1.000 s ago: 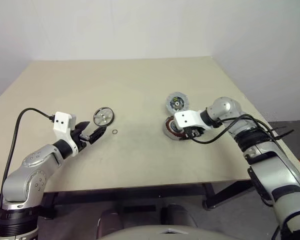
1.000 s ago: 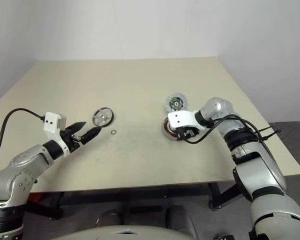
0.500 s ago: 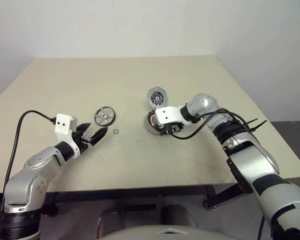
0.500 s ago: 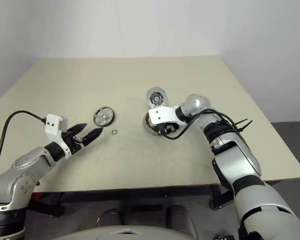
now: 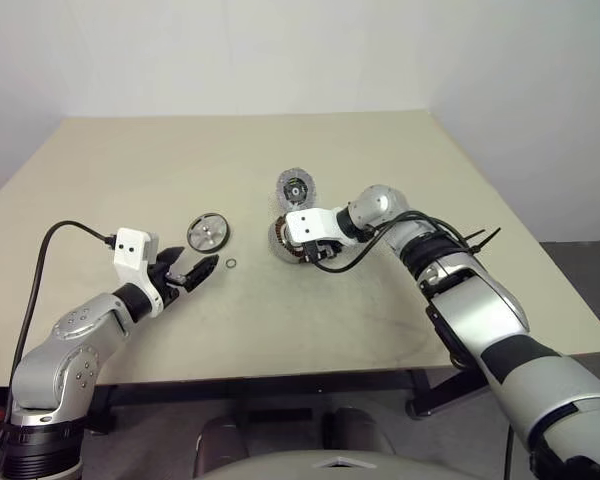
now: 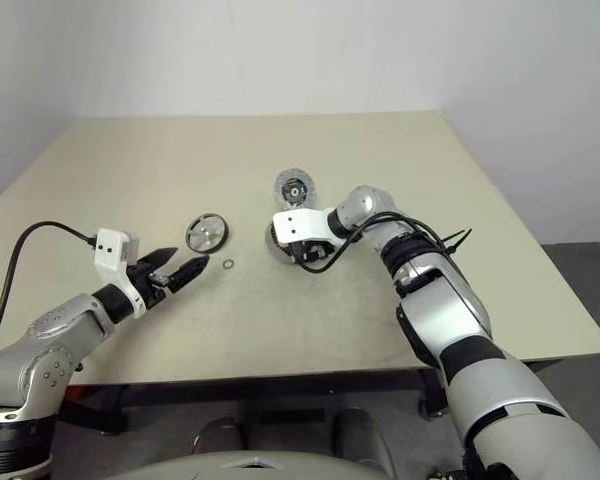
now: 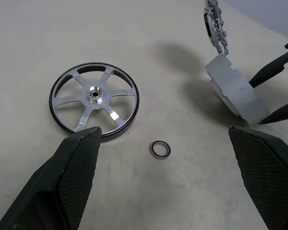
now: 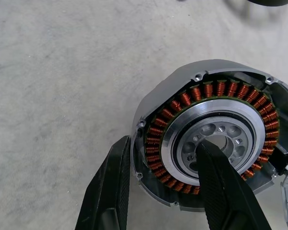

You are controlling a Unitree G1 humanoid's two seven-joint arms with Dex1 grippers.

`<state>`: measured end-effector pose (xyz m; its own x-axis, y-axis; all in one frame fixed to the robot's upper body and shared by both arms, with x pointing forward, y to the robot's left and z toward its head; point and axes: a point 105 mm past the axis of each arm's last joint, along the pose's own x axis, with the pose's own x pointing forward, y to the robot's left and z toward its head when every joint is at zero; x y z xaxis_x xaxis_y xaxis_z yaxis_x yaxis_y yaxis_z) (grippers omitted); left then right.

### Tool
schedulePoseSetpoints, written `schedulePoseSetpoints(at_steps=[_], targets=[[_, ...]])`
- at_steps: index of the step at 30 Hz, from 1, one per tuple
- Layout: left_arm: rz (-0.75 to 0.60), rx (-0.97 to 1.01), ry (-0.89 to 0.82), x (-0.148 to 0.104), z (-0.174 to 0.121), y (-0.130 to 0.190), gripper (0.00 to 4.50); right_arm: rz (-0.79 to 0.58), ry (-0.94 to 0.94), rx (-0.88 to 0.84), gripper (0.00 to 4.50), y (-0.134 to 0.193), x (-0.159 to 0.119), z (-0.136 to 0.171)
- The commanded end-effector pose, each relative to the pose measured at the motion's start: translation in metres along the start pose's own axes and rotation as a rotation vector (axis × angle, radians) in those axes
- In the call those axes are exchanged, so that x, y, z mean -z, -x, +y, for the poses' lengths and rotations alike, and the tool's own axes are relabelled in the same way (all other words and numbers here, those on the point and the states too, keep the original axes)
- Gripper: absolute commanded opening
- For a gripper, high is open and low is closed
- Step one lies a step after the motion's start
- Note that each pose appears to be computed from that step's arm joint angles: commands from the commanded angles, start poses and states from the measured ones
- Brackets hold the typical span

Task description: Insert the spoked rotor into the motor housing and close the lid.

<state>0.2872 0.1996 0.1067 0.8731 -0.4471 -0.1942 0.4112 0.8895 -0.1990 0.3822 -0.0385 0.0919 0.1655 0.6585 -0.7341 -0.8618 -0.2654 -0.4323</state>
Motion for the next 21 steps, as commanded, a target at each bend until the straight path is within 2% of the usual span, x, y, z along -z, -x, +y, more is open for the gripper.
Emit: schedulePoseSetpoints(at_steps=[1, 21], targets=[[-0.042, 0.021, -0.033, -0.0131, -0.0072, 0.0007, 4.50, 0.008, 0.023, 0.033, 1.99, -0.0013, -0.0045, -0.0076], [-0.043, 0.011, -0.030, -0.0124, -0.0053, 0.0011, 4.50, -0.025, 0.047, 0.038, 1.99, -0.0006, -0.0097, -0.0087]])
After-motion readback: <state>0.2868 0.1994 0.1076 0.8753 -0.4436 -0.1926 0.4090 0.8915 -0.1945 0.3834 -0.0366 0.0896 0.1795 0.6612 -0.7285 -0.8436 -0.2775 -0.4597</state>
